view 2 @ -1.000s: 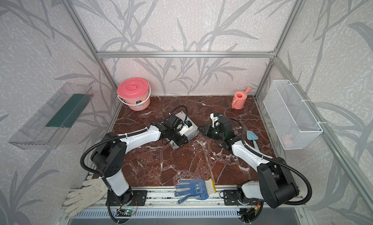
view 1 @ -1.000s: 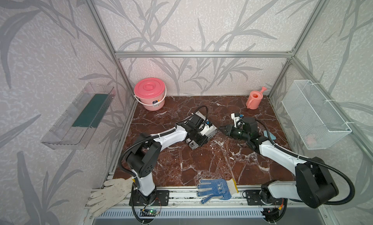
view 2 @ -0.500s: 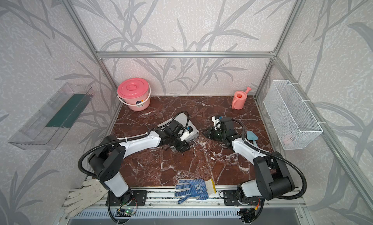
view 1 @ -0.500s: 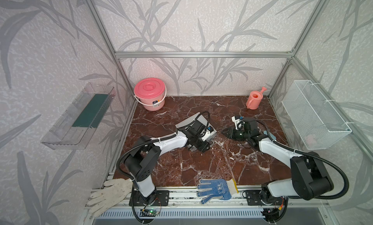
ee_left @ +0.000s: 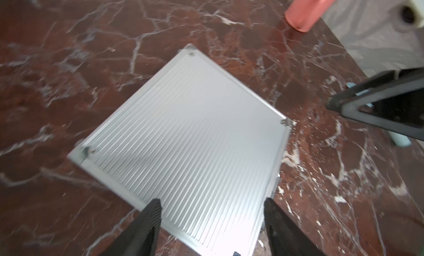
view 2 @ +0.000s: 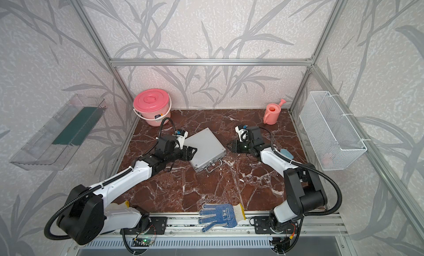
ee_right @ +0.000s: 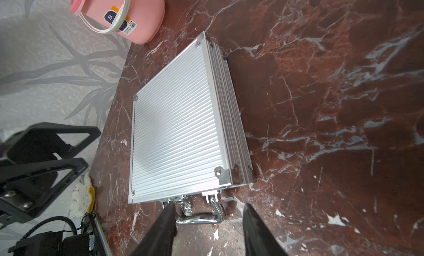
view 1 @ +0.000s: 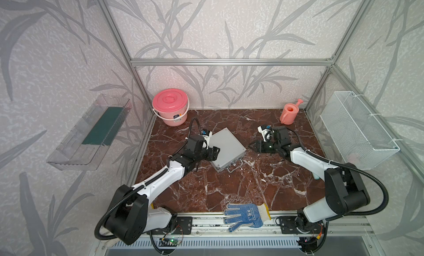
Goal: Open the poker set cases
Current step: Place the poker set case at the center of the board, then adjust the poker set case at the center of the board.
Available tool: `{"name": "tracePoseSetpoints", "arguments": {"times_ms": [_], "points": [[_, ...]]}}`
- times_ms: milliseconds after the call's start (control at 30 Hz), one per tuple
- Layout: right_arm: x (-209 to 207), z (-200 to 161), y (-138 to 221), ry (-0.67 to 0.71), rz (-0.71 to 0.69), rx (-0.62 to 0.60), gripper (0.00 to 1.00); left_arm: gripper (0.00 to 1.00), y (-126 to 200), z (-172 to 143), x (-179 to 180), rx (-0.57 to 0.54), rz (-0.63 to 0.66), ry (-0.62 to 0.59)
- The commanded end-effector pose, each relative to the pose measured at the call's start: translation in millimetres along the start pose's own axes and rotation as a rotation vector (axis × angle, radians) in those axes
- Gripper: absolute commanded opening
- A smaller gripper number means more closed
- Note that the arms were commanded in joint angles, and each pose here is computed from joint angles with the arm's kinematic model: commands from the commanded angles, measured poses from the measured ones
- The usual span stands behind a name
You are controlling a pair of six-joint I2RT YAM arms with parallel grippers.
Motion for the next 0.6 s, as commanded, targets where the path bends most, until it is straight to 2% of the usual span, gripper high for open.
{"name": "tracePoseSetpoints", "arguments": {"times_ms": [0,133,367,567], "points": [[1.9,9.5,-11.3,0.039,0.019,0.057,0.62,0.79,2.2,-3.2,27.5,-0.108,0.157,0.266],[7.9,22.6,-30.8,0.104,0.022,0.124,0.68,0.88,-9.9,-9.9,44.3,-0.143,0.182,0.424],[2.9,40.6,-58.8,0.073,0.03,0.111,0.72,0.91,-42.6,9.3,46.1,-0.137,0.146,0.441],[-2.7,28.9,-87.0,0.028,0.047,0.14,0.72,0.92,-69.0,4.4,47.6,-0.107,0.103,0.446]]}}
Point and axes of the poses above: each gripper's point midway between its finger pads, its own y axis back along the fingers, its own x axis along the line the jaws close on, z = x × y, the point moved 10 cm from there along y, back along the fingers, and after that the axes turned 11 degrees about -y, right-handed, at the moved point
